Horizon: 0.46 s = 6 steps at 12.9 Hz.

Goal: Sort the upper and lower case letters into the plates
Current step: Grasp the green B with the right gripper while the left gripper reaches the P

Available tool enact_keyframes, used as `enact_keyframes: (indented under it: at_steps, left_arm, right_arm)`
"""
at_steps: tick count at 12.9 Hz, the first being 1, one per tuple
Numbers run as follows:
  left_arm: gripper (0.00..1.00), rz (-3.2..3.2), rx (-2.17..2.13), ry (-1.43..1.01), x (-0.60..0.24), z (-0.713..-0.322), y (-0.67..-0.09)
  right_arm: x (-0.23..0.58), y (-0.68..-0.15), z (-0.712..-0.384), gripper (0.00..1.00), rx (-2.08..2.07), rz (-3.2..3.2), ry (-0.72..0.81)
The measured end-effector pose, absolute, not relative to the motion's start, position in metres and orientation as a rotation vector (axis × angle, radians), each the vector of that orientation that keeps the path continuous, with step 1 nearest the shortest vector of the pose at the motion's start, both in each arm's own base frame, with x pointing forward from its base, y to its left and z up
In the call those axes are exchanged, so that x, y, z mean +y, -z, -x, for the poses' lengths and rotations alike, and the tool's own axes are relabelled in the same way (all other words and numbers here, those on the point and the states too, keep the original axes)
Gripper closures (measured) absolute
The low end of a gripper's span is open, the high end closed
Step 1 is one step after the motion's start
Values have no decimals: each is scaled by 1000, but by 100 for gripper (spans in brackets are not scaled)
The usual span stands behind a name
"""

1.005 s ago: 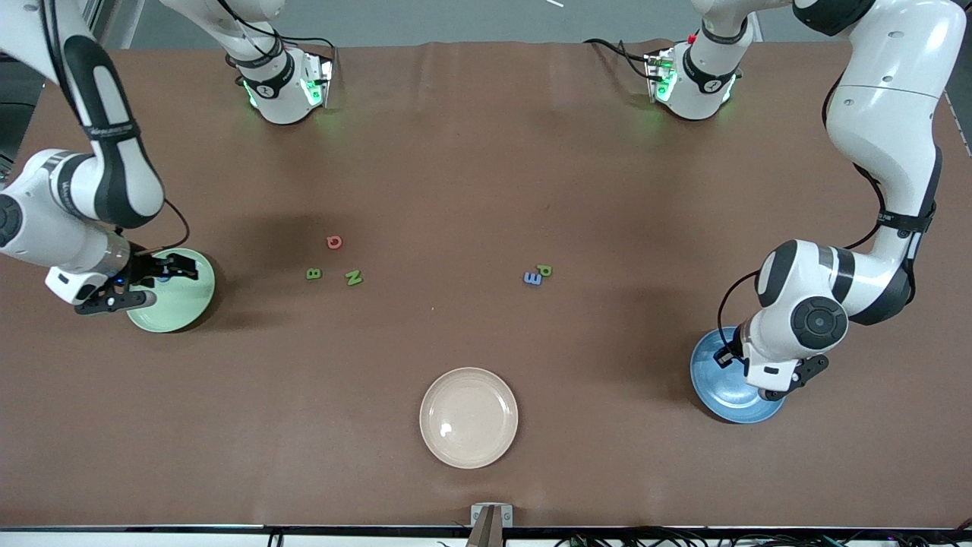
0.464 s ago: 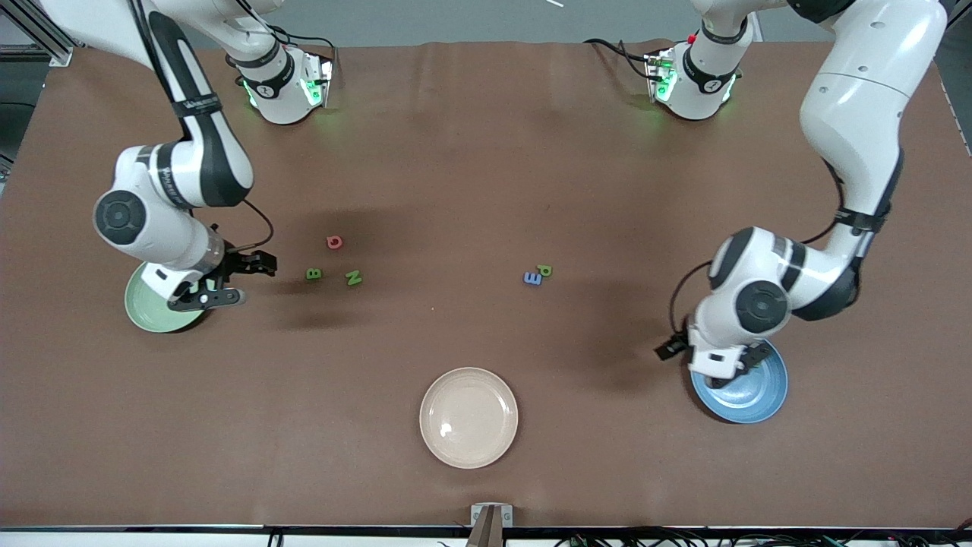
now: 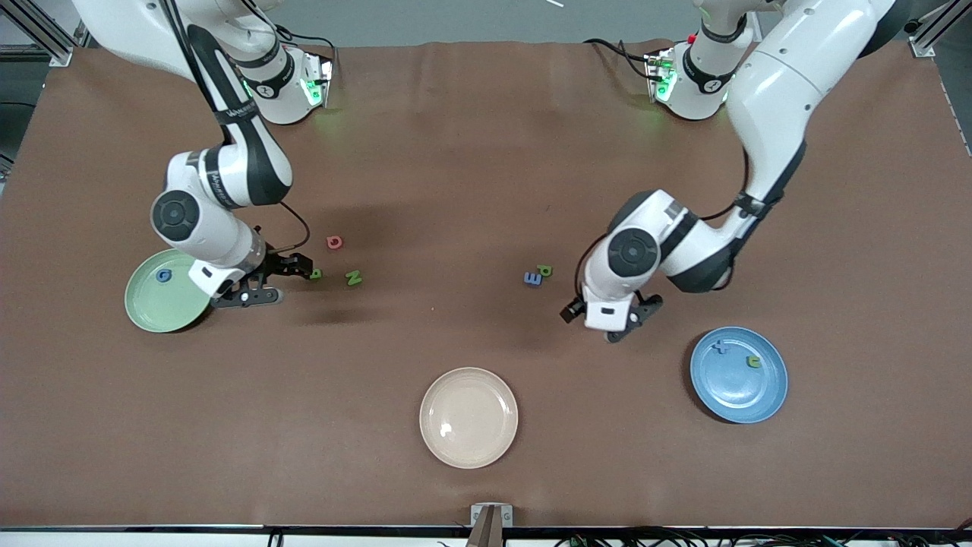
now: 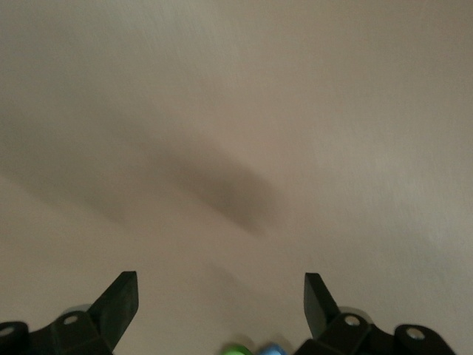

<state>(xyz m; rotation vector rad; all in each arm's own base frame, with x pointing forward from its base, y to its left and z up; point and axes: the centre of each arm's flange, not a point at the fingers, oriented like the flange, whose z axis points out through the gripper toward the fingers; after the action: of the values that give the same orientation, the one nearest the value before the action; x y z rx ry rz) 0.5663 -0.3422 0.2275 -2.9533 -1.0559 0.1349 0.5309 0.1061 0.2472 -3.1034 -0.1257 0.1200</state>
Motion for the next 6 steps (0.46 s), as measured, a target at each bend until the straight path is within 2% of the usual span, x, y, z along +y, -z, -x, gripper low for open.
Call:
enact_keyframes:
  at_steps: [5, 6]
  left_arm:
    - [4, 2896, -1188, -162, -369, -516, -193]
    - [10, 2856, -1248, -163, -368, -512, -188]
  right_arm:
    - [122, -196, -514, 4, -119, 3113, -107]
    - [122, -190, -513, 11, -120, 3115, -118]
